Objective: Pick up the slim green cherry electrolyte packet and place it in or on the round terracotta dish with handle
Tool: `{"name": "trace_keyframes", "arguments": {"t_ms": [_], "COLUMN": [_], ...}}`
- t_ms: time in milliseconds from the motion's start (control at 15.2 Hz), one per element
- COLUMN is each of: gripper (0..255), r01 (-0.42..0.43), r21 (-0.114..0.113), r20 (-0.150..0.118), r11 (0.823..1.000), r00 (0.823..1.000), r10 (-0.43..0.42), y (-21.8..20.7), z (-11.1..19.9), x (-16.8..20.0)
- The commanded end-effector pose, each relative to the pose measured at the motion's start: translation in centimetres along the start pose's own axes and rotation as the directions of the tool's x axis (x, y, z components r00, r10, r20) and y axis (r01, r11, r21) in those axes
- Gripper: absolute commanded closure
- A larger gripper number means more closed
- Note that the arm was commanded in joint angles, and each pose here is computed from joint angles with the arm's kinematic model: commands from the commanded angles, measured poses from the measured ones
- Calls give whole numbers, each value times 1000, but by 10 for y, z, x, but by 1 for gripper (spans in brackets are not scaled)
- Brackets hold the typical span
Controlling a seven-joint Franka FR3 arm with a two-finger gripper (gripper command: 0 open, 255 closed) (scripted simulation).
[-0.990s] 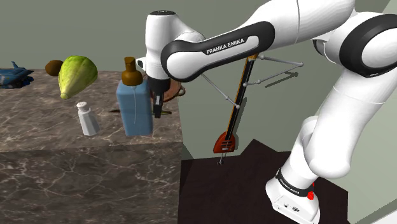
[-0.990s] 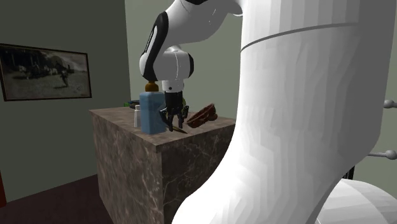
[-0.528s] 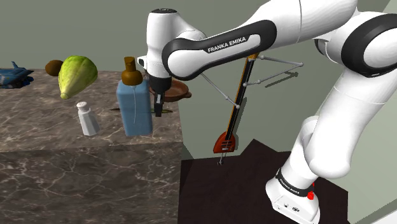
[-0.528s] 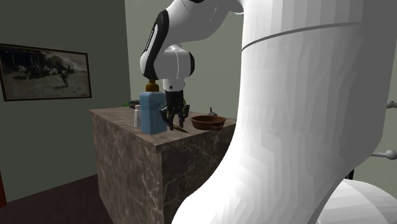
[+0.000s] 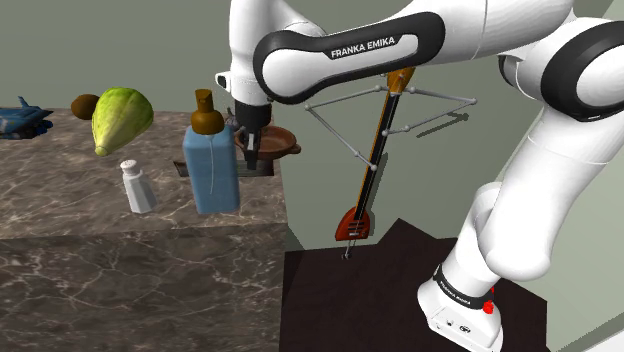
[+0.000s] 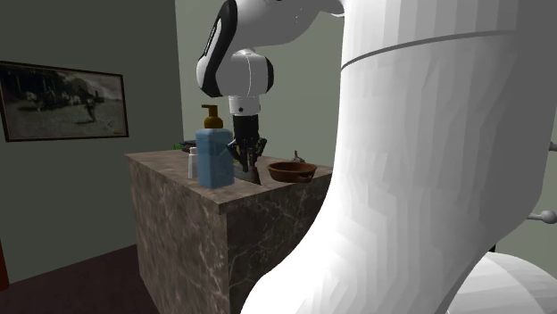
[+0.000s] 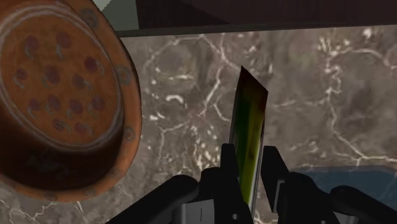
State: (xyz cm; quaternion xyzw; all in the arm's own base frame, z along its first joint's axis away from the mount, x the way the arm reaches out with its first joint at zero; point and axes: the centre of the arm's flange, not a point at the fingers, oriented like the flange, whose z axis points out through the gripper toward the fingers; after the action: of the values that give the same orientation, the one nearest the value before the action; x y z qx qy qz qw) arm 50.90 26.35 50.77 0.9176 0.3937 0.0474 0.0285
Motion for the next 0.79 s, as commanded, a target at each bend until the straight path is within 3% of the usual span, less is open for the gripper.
{"name": "trace_keyframes", "arguments": {"t_ms": [0,726], "gripper": [255,255], "r01": [0,0], "r21": [1,1], "r20": [1,1], "r11": [1000,1000], "r00": [1000,1000], "r10": [0,0], "y": [0,5], "z": [-10,-67], "x": [1,4]}}
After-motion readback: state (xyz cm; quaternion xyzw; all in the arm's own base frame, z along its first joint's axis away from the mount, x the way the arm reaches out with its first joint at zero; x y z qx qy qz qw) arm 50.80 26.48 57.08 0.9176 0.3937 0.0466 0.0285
